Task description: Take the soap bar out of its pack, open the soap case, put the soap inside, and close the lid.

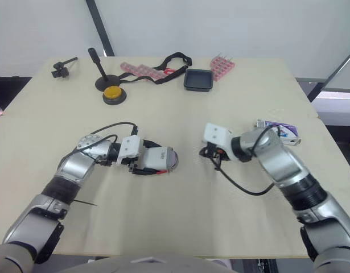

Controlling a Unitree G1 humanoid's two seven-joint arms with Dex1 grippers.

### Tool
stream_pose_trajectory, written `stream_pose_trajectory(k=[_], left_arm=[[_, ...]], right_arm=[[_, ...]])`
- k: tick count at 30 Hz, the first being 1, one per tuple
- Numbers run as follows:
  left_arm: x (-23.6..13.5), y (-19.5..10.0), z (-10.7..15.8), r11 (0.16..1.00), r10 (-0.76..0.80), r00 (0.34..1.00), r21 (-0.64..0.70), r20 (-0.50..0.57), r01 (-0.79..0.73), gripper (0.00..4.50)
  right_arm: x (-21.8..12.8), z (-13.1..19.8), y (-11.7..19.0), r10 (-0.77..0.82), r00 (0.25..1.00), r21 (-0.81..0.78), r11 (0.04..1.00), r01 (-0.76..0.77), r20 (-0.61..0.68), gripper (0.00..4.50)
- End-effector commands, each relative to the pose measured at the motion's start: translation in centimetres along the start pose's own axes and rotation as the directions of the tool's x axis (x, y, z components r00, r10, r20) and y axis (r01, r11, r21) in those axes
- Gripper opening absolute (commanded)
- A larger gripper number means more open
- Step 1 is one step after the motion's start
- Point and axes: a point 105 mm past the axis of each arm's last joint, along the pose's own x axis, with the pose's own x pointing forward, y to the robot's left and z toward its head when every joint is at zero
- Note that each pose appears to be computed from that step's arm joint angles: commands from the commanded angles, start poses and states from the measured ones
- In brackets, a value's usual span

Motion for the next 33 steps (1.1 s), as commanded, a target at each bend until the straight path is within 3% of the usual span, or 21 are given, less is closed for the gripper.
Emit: stream_pose_trajectory(k=[1, 3, 6, 9, 12, 16, 33], left_arm=[[-1.1, 0.8, 1.4, 0.994, 0.08, 0.994, 0.068, 0.079, -0.086, 3.48], [-1.2, 0.7, 1.7, 0.991, 0.097, 0.989, 0.08, 0.108, -0.106, 3.48], [-1.2, 0.7, 1.8, 0.99, 0.102, 0.988, 0.083, 0.118, -0.112, 3.48], [-1.0, 0.3, 3.6, 0.972, 0.155, 0.964, 0.142, 0.218, -0.188, 3.48], [-0.9, 0.0, 4.4, 0.96, 0.175, 0.949, 0.17, 0.26, -0.224, 3.48], [-0.7, -0.2, 5.1, 0.945, 0.189, 0.939, 0.205, 0.287, -0.253, 3.48], [0.7, -1.2, 6.3, 0.946, 0.142, 0.937, 0.233, 0.32, -0.223, 3.48]], right_arm=[[-1.9, 1.0, 0.8, 0.025, 0.995, 0.148, 0.988, -0.039, 0.093, 1.83], [-2.2, 1.0, 1.5, 0.047, 0.99, 0.265, 0.961, -0.08, 0.13, 2.49], [-2.4, 1.1, 1.9, 0.05, 0.989, 0.314, 0.945, -0.092, 0.14, 3.52], [-2.4, 0.5, 3.6, 0.109, 0.966, 0.607, 0.76, -0.234, 0.235, 4.45], [-2.3, 0.6, 4.9, 0.177, 0.935, 0.666, 0.663, -0.344, 0.306, 4.48], [-2.1, 1.4, 4.9, 0.186, 0.91, 0.67, 0.626, -0.4, 0.37, 4.48], [1.0, 5.1, 5.3, 0.221, 0.895, 0.625, 0.65, -0.432, 0.388, 4.48]])
